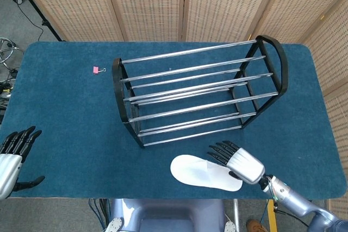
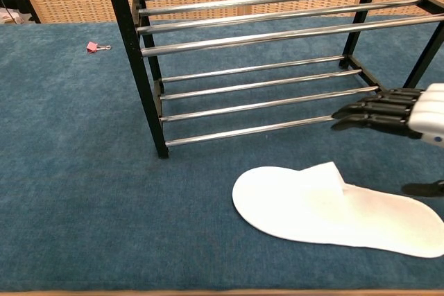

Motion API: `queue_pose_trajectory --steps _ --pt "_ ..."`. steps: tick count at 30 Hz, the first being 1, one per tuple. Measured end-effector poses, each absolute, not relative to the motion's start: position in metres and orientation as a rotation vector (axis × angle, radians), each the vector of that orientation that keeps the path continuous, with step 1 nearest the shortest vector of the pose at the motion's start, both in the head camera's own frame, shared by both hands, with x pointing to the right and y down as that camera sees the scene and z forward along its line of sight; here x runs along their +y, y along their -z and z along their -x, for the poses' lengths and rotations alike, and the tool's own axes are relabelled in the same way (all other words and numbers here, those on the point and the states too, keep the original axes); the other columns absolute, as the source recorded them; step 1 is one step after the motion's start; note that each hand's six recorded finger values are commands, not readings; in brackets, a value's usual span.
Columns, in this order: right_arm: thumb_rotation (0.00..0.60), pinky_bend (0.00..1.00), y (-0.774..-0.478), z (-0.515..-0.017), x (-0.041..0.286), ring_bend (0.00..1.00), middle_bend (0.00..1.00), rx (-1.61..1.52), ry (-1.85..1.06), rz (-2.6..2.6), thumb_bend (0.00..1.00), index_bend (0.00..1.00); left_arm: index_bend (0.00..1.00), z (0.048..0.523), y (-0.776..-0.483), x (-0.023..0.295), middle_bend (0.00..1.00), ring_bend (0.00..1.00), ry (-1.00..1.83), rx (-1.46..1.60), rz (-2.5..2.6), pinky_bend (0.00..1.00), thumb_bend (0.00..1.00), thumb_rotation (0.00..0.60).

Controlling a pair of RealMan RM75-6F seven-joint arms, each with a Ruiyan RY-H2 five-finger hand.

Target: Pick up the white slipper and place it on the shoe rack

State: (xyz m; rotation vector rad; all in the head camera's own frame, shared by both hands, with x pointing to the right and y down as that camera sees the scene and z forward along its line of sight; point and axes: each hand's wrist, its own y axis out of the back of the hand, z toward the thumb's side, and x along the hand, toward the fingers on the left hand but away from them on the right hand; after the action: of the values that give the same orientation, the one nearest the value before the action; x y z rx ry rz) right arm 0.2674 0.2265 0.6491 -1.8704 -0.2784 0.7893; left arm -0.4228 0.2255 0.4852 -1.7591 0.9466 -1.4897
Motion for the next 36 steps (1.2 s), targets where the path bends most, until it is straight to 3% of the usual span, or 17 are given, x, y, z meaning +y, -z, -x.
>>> queue_pose_trajectory --steps 14,20,25,30,36 --pt "0.600 0.19 -0.666 -0.220 0.232 0.12 0.16 -0.172 -0.709 1.838 0.27 0.22 0.00 0.426 -0.482 0.225 0.00 0.00 1.479 0.965 1.781 0.00 0.00 0.600" --pt "0.600 0.23 -0.672 -0.213 0.232 0.22 0.27 -0.168 -0.695 1.825 0.33 0.39 0.00 0.427 -0.482 0.223 0.00 0.00 1.479 0.971 1.784 0.00 0.00 0.600" --pt "0.600 0.32 -0.672 -0.209 0.235 0.32 0.38 -0.192 -0.668 1.846 0.50 0.49 0.00 0.427 -0.482 0.223 0.00 0.00 1.480 0.970 1.785 0.00 0.00 0.600" --pt "0.600 0.44 -0.673 -0.208 0.239 0.40 0.47 -0.220 -0.643 1.870 0.55 0.58 0.00 0.427 -0.482 0.224 0.00 0.00 1.480 0.970 1.785 0.00 0.00 0.600" --pt "0.600 0.50 -0.670 -0.216 0.239 0.46 0.53 -0.289 -0.654 1.909 0.60 0.63 0.00 0.427 -0.482 0.224 0.00 0.00 1.481 0.968 1.788 0.00 0.00 0.600"
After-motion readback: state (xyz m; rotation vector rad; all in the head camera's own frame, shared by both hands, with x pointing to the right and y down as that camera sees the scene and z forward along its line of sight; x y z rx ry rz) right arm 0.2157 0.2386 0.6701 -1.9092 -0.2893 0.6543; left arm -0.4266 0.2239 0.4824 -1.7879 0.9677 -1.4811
